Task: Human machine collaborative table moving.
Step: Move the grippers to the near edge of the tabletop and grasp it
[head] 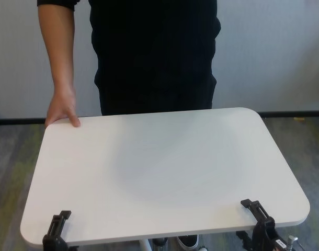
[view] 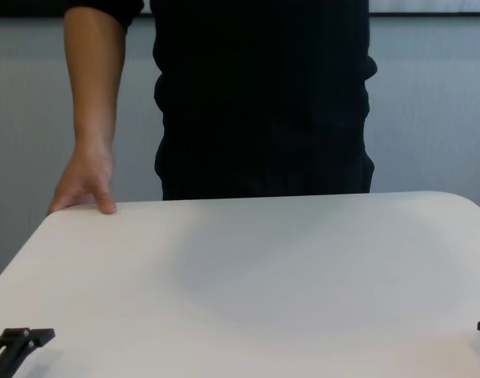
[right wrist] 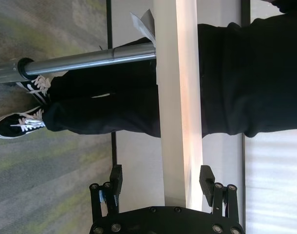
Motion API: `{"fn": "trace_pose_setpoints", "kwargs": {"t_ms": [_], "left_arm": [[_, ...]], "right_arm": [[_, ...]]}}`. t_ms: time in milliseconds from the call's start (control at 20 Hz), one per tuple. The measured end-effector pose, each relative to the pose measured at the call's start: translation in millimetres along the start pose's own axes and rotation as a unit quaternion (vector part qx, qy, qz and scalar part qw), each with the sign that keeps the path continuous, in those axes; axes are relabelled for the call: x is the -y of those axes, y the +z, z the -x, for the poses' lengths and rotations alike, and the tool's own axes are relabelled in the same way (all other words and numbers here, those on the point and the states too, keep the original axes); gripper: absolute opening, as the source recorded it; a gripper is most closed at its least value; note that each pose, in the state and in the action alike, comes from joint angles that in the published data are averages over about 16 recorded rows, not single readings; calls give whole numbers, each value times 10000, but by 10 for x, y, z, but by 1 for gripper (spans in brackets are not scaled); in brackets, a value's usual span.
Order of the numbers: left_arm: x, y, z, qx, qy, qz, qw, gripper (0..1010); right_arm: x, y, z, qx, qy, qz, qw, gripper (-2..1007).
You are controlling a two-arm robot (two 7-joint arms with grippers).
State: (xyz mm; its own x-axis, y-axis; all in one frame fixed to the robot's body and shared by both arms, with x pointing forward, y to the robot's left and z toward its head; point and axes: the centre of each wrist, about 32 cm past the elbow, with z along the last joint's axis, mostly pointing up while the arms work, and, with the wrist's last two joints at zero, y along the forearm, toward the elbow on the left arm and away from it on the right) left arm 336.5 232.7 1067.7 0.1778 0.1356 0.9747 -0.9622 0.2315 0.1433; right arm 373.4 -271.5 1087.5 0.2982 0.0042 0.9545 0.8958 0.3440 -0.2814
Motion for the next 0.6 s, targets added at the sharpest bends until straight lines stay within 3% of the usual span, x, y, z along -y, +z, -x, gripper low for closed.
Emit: {"fn": "trace_pose_setpoints", "kwargs": {"t_ms": [600], "left_arm": [[0,0,0,0,0,0,10000,1000]], "right_arm": [[8,28,-7,64,-81,-79,9999,1001]]}}
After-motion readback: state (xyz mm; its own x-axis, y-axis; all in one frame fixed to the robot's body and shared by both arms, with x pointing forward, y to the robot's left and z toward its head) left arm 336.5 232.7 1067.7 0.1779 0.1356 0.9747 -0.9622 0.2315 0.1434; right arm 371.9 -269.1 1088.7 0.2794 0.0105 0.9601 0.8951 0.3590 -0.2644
